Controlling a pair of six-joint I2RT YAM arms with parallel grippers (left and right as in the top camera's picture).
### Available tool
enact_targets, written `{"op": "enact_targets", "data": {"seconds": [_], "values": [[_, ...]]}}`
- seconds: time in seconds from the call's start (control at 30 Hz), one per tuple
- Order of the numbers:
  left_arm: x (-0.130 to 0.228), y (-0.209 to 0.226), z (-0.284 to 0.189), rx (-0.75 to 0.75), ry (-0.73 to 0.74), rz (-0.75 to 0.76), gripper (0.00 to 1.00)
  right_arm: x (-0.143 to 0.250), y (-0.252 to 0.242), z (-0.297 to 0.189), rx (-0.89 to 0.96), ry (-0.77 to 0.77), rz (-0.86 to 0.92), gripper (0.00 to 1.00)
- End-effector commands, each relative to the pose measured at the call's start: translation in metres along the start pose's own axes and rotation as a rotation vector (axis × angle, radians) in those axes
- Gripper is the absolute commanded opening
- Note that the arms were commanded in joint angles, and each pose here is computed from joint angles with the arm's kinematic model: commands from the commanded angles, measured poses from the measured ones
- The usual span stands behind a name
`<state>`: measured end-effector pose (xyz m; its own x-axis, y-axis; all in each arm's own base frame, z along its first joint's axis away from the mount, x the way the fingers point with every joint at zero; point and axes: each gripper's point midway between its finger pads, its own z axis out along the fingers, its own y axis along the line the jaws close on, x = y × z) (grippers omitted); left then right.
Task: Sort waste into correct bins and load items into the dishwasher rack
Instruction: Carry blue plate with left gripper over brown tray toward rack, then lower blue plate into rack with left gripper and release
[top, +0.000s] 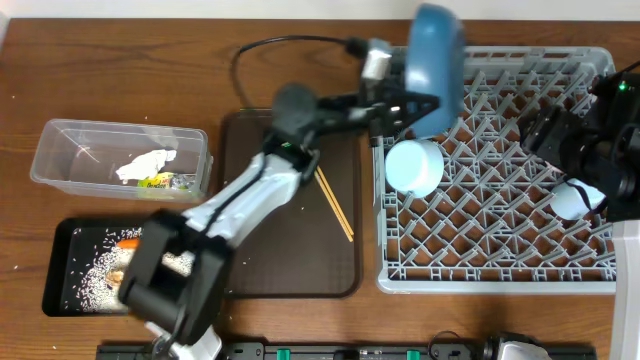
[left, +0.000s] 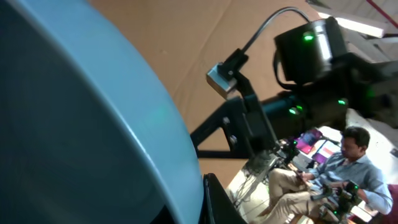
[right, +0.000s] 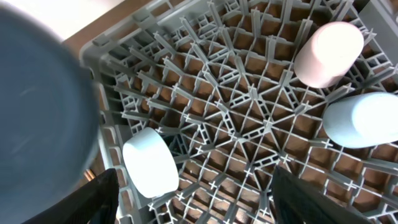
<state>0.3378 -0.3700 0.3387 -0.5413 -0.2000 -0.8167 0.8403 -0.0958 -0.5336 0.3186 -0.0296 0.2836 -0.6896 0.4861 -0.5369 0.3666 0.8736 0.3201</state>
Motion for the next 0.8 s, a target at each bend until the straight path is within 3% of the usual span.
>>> {"op": "enact_targets", "data": {"seconds": [0.0, 0.23, 0.77], "values": [[-0.008, 0.013, 0.018, -0.018, -0.057, 0.006, 0.06, -0.001, -0.010, -0.004, 0.044, -0.011, 0.025, 0.72], [0.008, 0.048, 0.031, -0.108, -0.131, -0.051, 0.06, 0.001, -0.031, -0.006, 0.161, -0.020, 0.052, 0.72], [0.060, 0.063, 0.070, -0.183, -0.151, -0.143, 0.06, 0.008, -0.045, -0.009, 0.232, 0.003, 0.052, 0.72]]}}
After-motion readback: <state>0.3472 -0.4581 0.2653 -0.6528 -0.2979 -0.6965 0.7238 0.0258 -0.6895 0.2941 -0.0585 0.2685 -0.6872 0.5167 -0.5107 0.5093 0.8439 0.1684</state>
